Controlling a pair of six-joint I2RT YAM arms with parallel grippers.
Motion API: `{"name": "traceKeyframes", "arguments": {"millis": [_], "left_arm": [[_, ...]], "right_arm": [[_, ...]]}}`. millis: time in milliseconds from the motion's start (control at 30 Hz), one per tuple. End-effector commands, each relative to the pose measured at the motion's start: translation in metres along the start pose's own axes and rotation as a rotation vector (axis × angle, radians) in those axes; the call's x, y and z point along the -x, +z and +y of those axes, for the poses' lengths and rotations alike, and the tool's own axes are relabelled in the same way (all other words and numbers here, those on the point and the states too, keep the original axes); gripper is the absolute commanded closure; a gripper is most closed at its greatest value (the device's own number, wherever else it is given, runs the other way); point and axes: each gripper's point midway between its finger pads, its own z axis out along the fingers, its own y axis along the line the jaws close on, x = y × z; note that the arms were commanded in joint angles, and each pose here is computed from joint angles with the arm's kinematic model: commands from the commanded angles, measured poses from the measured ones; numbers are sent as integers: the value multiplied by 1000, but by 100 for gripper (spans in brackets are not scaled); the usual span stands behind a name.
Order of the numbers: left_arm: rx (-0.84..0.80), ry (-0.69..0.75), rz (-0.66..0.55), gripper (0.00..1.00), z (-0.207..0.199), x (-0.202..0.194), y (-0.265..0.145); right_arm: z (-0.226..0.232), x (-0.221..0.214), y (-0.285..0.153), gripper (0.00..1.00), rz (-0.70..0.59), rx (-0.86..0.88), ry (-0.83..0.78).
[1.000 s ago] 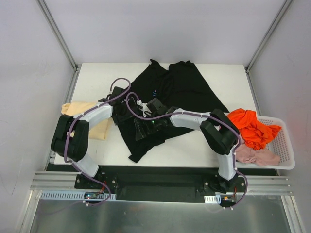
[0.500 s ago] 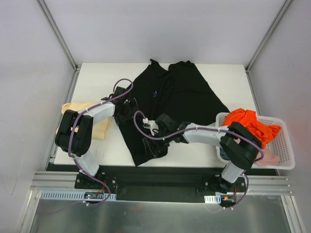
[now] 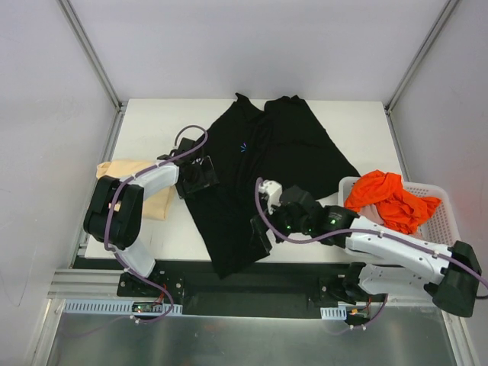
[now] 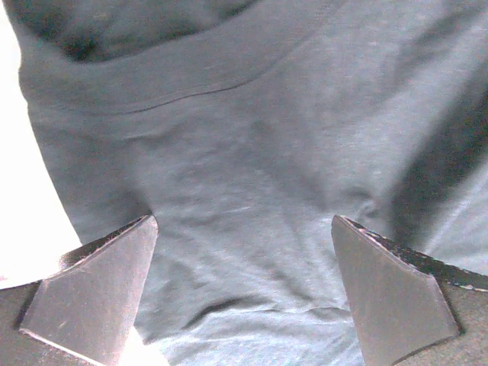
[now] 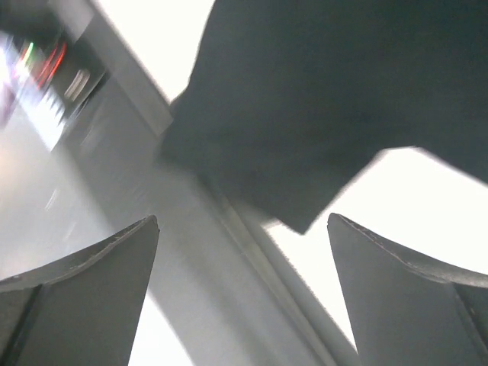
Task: Fold and stack the t-shirts
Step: Flatten out the tshirt
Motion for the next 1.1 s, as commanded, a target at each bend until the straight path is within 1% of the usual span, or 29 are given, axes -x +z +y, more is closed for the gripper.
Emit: {"name": "traceKeyframes", "arguments": {"millis": [0,100,133,200,233,300,333,367,433,467,533,567,600,667,700,800,900,933,1067], "left_arm": [[90,11,-60,1,20,10,-15],[68,14,-49,1,14,10,-16],[45,17,-32,1,9,8,-17],[43,20,-18,1,8,6,-14],[43,20,-15,1,8,6,-13],[53,17,-7,1,11,4,-10],[55,17,-5,1,11,4,-9],[58,17,-1,1,11,4,-8],[62,16,-8,1,10,7,-6],[70,19,-16,1,10,11,-5],[79,31,-21,1,9,16,-3],[102,37,-43,1,10,25,0],[161,35,-70,1,20,34,1],[164,26,-66,1,18,50,7],[147,25,-45,1,15,52,9],[155,40,-32,1,11,65,19],[178,42,-19,1,12,73,26],[186,40,-12,1,12,74,26],[199,41,-22,1,12,83,26]], "right_arm": [[-78,32,-24,3,-183,-359,112],[-120,49,-37,3,-241,-486,232],[-142,55,-41,3,-250,-545,287],[-167,62,-46,3,-264,-593,373],[-193,69,-48,3,-254,-643,431],[-214,72,-45,3,-228,-664,486],[-232,69,-37,3,-185,-684,517],[-238,83,-35,3,-192,-673,517],[-254,89,-31,3,-164,-700,524],[-268,91,-20,3,-127,-729,534],[-281,87,-12,3,-83,-764,576],[-287,77,-2,3,-35,-770,593],[-288,78,3,3,-33,-765,605],[-287,72,12,3,-17,-743,632],[-287,62,16,3,3,-742,646],[-281,58,22,3,-16,-697,657],[-269,40,30,3,-3,-641,677],[-262,24,34,3,23,-610,693],[-234,-3,41,3,26,-532,743]]}}
